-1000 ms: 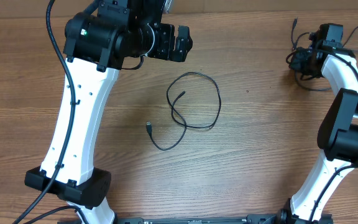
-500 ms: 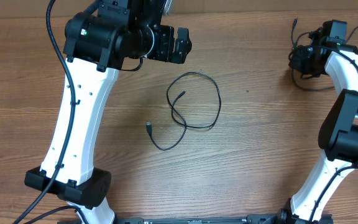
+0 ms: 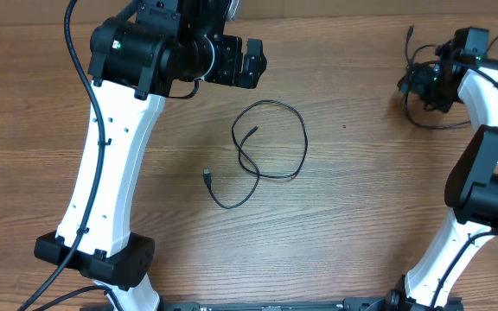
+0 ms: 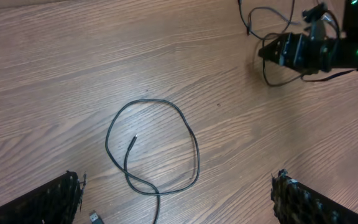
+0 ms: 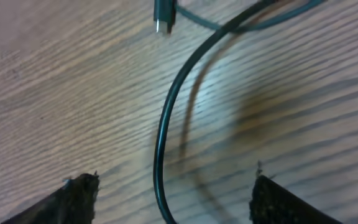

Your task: Untangle cables

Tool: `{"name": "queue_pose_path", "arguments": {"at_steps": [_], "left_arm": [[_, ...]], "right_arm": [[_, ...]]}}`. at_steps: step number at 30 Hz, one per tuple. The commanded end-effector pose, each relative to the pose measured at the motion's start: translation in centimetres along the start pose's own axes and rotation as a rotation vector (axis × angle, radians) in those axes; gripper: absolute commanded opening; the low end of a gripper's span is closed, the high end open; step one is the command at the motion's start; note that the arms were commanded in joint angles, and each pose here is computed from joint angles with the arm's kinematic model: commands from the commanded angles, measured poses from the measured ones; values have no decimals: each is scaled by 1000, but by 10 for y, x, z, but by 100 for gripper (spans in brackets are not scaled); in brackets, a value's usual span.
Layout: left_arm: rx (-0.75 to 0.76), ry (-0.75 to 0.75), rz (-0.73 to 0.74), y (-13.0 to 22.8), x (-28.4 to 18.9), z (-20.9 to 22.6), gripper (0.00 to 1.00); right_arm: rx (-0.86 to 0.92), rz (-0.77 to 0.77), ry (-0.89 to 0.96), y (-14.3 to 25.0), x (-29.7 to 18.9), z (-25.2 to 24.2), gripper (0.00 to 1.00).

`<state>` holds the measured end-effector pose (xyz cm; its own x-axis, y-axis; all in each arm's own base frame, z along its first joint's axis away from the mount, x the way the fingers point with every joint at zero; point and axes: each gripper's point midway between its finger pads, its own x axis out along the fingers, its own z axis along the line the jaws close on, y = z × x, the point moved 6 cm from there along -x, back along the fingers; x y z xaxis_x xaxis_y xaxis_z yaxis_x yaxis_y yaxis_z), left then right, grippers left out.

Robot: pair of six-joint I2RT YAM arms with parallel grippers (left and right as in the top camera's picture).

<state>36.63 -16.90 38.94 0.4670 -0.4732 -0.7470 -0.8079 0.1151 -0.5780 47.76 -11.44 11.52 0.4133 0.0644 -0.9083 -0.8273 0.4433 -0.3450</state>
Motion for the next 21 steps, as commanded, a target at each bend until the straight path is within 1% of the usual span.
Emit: {"name": "queue_pose_path", "arguments": {"at_steps": [1, 4, 5, 8, 10, 13, 17, 21], "left_arm": [[2, -5, 12, 1, 5, 0, 100], [2, -3, 13, 1, 5, 0, 99], [2, -3, 12, 1, 5, 0, 100], [-6, -29, 3, 0, 5, 3, 100], [-63, -83, -12, -2, 5, 9, 100], [-159, -178, -37, -3, 2, 22, 100], [-189, -231, -40, -3, -1, 36, 100], [-237, -268, -12, 2, -7, 56, 99]], "right_arm": [[-27, -163, 1, -35, -67, 14, 90], [-30, -168, -25, -37, -95, 23, 100], [-33, -162, -49, -35, -101, 27, 100], [-54, -110, -270, -23, -129, 55, 100], [-63, -46, -463, -11, -144, 76, 100], [-55, 64, -664, 7, -157, 97, 100], [-77, 190, -680, 35, -153, 124, 100], [-156, 263, -579, 64, -143, 154, 100]]}}
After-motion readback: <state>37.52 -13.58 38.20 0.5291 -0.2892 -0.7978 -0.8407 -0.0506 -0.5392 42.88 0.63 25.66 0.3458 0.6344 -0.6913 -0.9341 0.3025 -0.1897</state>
